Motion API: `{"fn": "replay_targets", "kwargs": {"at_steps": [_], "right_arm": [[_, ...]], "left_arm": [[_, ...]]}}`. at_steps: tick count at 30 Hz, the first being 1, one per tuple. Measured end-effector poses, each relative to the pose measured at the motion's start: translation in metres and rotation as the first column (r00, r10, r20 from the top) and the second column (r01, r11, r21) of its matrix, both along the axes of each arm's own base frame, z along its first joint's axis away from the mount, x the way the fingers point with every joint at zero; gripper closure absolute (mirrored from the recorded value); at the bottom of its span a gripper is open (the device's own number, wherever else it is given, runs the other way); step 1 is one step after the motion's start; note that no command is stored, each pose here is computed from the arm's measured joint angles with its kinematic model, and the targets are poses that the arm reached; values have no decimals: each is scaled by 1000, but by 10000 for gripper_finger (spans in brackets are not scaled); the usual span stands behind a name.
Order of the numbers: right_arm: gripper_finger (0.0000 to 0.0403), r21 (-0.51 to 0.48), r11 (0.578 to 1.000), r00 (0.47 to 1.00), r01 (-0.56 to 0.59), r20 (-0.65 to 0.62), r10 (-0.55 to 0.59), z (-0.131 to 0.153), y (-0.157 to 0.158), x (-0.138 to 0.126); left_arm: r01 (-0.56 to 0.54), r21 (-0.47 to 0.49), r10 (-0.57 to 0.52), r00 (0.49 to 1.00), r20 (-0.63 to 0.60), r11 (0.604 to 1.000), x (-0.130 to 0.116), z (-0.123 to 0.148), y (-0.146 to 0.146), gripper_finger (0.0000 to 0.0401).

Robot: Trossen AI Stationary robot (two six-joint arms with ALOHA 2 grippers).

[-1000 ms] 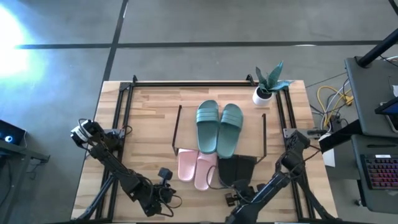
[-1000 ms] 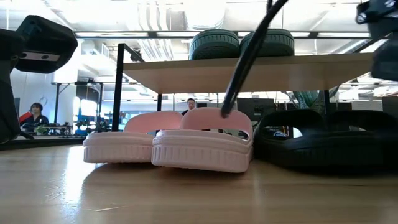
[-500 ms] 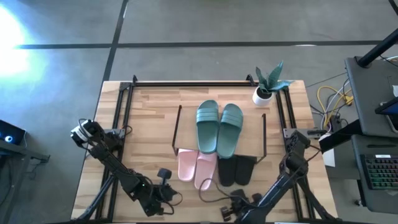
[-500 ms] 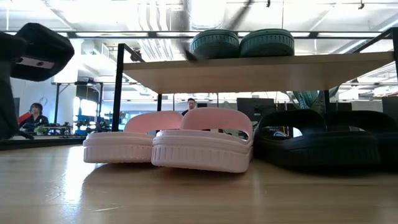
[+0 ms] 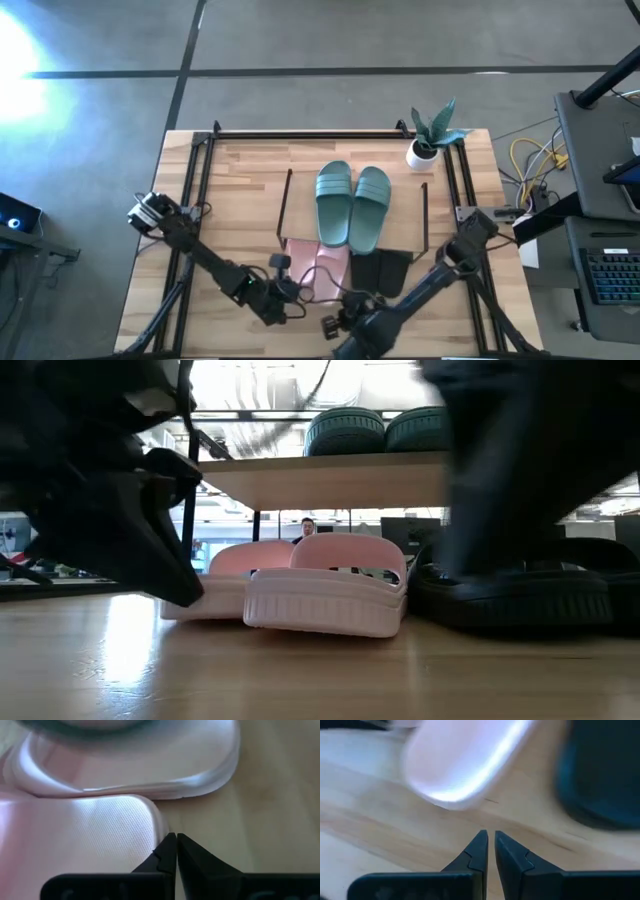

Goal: Pick and place slides into the shelf
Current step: Adjust the pink slides under the shelf

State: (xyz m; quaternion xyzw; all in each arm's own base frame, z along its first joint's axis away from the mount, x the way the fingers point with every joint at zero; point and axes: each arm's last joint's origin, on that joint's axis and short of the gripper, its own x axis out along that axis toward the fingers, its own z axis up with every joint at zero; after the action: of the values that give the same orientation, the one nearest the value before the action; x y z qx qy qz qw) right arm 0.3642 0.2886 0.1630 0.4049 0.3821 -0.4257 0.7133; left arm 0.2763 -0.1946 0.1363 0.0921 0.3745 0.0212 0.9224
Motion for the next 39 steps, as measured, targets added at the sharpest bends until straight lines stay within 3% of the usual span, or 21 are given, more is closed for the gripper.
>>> {"fn": "replay_targets", "kwargs": {"at_steps": [5,8,21,33,39], "right_arm": [[376,47,988,983,-146,118,140,4,-11,34],[376,64,979,969,-194,169,181,6,-16,47],[376,117,972,977,-202,91,192,-15,-22,49],[376,-136,980,989,-148,0,150,-32,-44,42],[376,-143,975,985,-171,8,174,-30,-52,51]], "left_arm": [[10,38,-9,999,-35,999,1,-2,6,401],[47,11,-46,997,-60,999,-2,-3,1,401],[-2,14,4,997,-81,1000,-22,-6,-13,401],[8,3,-8,997,-71,1000,-23,-2,-18,401],[-1,15,2,998,-57,1000,-23,-2,-18,401]]}}
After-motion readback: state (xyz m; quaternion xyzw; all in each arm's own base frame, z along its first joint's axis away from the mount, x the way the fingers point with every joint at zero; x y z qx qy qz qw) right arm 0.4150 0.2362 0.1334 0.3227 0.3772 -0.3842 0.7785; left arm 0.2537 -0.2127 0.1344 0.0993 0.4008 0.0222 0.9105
